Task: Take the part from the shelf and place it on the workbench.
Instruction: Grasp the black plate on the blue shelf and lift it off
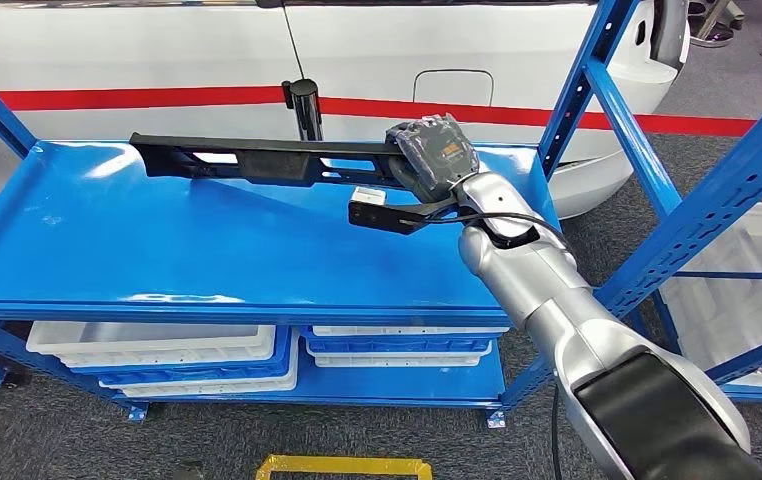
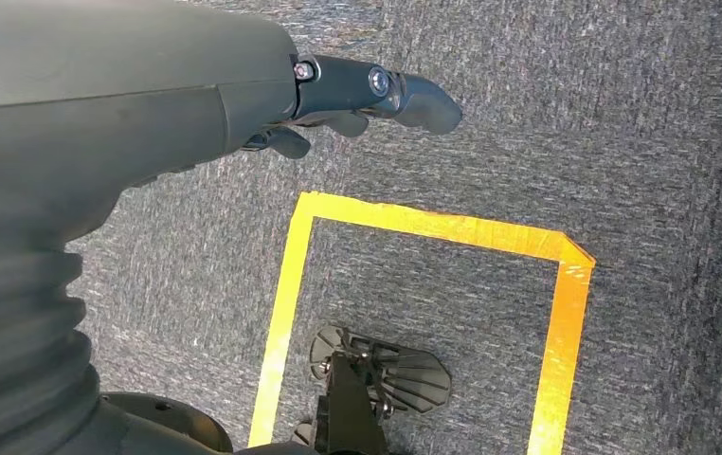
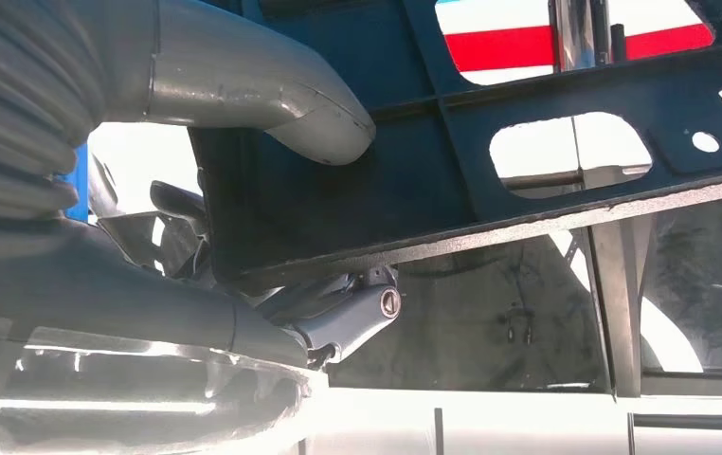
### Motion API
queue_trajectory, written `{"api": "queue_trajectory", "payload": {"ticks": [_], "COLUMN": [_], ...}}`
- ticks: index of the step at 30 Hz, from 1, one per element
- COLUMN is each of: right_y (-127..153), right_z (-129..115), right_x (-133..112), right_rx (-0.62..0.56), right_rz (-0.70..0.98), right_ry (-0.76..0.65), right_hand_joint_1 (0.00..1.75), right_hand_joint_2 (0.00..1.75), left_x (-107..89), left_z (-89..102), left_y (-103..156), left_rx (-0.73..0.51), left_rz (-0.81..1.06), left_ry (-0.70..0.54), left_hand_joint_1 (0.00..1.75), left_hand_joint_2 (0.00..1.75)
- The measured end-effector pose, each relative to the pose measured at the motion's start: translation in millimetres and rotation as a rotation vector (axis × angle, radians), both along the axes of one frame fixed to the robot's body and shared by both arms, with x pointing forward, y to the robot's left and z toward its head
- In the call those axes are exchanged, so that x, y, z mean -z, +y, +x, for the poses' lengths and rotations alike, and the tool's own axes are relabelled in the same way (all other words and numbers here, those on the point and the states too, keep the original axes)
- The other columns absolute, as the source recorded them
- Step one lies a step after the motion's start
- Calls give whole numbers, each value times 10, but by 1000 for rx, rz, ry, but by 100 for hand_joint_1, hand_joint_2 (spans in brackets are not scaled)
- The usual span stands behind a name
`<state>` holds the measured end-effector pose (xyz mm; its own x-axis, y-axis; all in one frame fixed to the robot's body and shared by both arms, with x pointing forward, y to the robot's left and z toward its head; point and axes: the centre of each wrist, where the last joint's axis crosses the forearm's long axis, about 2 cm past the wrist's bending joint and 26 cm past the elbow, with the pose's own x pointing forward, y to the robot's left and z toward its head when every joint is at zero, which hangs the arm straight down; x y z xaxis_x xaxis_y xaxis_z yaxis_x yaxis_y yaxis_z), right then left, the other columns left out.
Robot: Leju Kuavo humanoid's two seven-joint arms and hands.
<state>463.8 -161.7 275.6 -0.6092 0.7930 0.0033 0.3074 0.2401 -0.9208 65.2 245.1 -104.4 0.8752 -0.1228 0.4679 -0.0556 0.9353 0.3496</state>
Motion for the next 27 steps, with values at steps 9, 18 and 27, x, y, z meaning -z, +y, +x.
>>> {"api": "queue_trajectory", "payload": {"ticks": [9, 18, 27], "right_y": [-58, -121, -186], "right_z": [7, 5, 3], "right_x": [-34, -25, -47], "right_rx": [9, 16, 18], "right_rz": [-1, 13, 38], "right_ry": [-13, -6, -13], "right_hand_joint_1": [175, 175, 175], "right_hand_joint_2": [175, 175, 175], "left_x": [0, 0, 0], "left_z": [1, 1, 1], "left_y": [0, 0, 2], "left_rx": [3, 5, 8], "left_rz": [-1, 1, -3], "left_ry": [-5, -8, -8], "left_hand_joint_1": [0, 0, 0], "left_hand_joint_2": [175, 175, 175]}}
